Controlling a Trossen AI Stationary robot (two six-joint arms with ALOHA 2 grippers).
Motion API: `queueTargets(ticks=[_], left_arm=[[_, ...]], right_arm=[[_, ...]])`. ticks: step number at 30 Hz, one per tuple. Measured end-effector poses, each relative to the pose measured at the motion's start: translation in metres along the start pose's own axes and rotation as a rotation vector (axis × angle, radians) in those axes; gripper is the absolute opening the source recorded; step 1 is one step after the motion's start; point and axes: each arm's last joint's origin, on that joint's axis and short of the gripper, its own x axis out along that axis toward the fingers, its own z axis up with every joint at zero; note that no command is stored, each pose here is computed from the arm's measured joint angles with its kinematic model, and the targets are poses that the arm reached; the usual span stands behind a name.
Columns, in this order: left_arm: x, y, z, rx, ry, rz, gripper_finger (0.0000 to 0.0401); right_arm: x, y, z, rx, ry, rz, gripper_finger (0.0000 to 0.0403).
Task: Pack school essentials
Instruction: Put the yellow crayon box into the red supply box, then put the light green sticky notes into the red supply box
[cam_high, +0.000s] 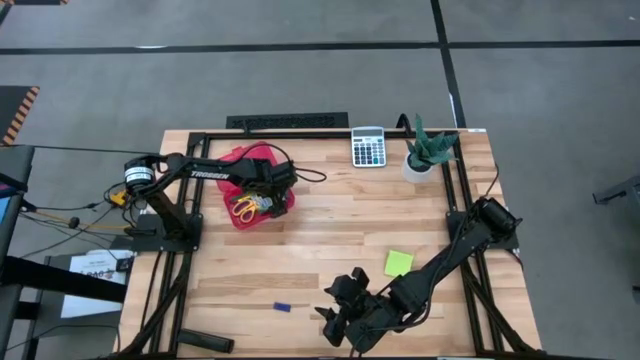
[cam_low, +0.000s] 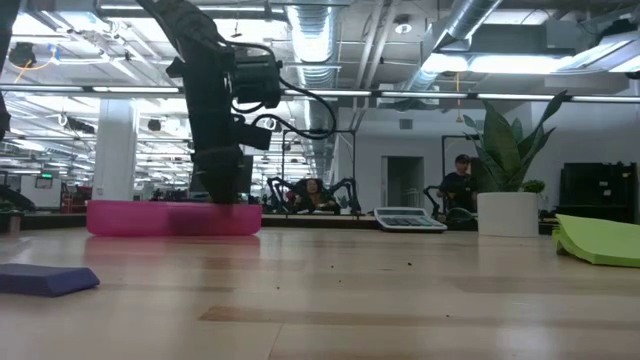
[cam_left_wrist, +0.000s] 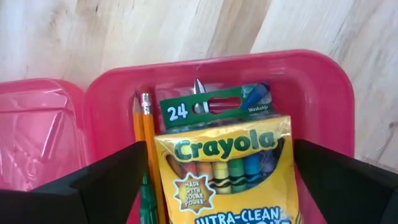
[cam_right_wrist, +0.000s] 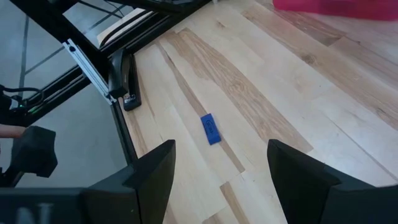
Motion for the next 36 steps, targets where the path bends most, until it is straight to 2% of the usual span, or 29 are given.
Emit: queueTargets(ticks=[7, 12, 16, 19, 23, 27, 30, 32, 36], left_arm=[[-0.019, 0.002, 0.01, 0.01, 0.043, -0.055, 0.0385], [-0.054, 0.005, 0.027, 0.006, 0.077, -0.146, 0.0385], [-0.09, 0.007, 0.045, -0.072, 0.046, -0.27, 0.0385], [-0.115, 0.006, 0.058, -0.118, -0.006, -0.434, 0.0385], [-0.139, -0.006, 0.064, -0.131, -0.06, -0.643, 0.0385], [-0.155, -0.025, 0.062, -0.118, -0.107, -0.724, 0.0385], [-0.161, -0.045, 0.06, -0.089, -0.113, -0.739, 0.0385], [-0.166, -0.059, 0.058, -0.069, -0.123, -0.756, 0.0385], [-0.175, -0.088, 0.052, -0.02, -0.157, -0.748, 0.0385]], right_arm=[[0.0, -0.006, -0.002, 0.013, 0.024, -0.052, 0.026], [-0.004, -0.031, -0.011, 0.126, 0.094, -0.281, 0.026], [-0.016, -0.053, -0.019, 0.211, 0.167, -0.505, 0.026], [-0.028, -0.065, -0.025, 0.116, 0.272, -0.641, 0.026], [-0.046, -0.077, -0.025, -0.12, 0.429, -0.759, 0.026], [-0.062, -0.086, -0.016, -0.283, 0.499, -0.688, 0.026], [-0.083, -0.106, -0.006, -0.32, 0.522, -0.675, 0.026], [-0.098, -0.124, -0.001, -0.304, 0.519, -0.656, 0.026], [-0.119, -0.162, 0.002, -0.203, 0.508, -0.532, 0.026]])
